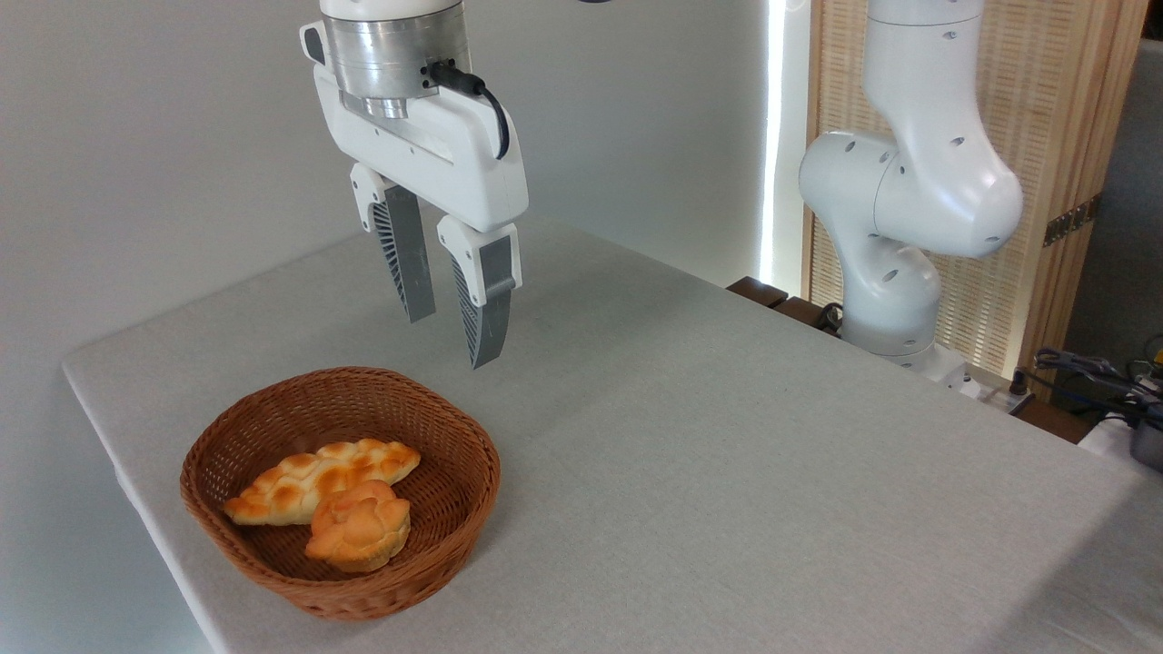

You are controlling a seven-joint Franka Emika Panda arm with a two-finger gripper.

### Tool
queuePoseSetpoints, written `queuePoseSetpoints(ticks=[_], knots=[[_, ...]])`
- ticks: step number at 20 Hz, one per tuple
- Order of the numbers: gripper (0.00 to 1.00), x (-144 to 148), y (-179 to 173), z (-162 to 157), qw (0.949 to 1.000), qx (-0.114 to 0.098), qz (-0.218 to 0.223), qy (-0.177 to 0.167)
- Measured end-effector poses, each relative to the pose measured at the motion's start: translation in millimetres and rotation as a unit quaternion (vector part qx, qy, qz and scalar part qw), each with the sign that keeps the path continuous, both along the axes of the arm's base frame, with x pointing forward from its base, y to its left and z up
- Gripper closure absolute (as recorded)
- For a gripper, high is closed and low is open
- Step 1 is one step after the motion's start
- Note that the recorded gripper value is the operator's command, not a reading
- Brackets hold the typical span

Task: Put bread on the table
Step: 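Lower the open gripper into the basket over the round orange bun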

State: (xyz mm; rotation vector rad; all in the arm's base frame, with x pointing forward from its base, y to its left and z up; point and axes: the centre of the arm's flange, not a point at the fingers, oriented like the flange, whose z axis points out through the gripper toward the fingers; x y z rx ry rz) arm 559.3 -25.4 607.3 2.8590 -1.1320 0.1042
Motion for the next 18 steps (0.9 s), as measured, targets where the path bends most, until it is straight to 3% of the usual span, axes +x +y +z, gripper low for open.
queuePoseSetpoints(ticks=[10, 14, 18], knots=[[0.00, 5, -3, -5, 1.0000, 0.000, -0.003, -0.004], [0.00, 20, -29, -11, 0.9987, -0.004, -0.020, -0.048], [0.00, 42, -78, -47, 0.9941, -0.014, -0.053, -0.094]])
